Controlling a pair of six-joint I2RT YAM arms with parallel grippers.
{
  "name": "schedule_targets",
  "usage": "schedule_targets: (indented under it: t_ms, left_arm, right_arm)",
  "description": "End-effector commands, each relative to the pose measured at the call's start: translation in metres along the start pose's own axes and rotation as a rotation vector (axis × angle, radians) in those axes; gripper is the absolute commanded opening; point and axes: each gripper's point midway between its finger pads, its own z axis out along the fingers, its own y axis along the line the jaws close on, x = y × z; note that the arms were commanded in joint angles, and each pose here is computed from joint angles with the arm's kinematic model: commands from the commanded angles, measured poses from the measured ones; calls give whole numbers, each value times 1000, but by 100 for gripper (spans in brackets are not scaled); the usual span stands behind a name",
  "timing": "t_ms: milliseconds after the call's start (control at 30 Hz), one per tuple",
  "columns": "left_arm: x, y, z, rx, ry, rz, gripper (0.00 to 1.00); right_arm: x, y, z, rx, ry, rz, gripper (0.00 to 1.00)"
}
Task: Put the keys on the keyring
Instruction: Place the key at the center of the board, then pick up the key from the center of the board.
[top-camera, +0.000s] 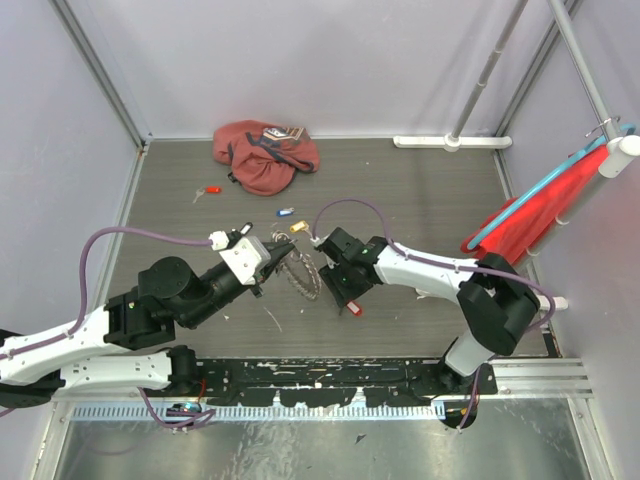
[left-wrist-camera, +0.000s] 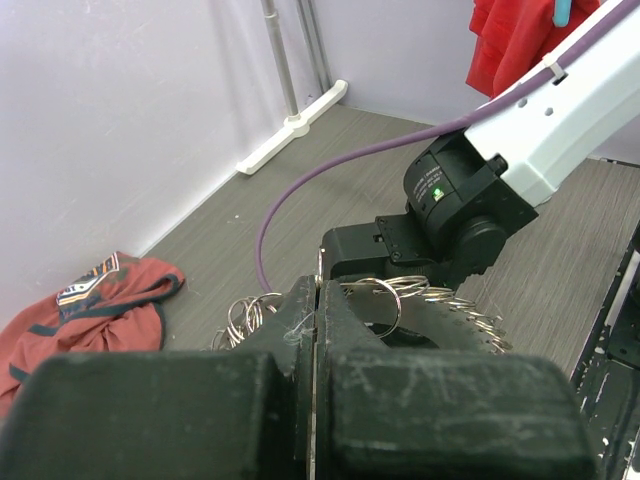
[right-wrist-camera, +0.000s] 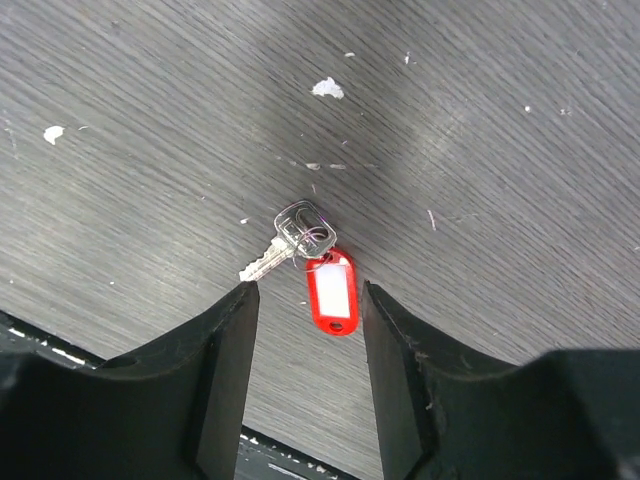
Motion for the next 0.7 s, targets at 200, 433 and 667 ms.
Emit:
schedule_targets:
  t_ms: [200, 433, 667]
  left_arm:
    - [-11, 4, 0, -17, -45, -23, 0]
    - [-11, 5, 0, -19, -45, -21, 0]
    - [-12, 5, -1, -19, -46, -18, 0]
  right_arm:
    - [-9, 3, 11, 42, 9, -21, 43]
    - [-8, 2, 16, 47, 23, -28, 36]
    - [-7, 0, 18, 63, 28, -29, 26]
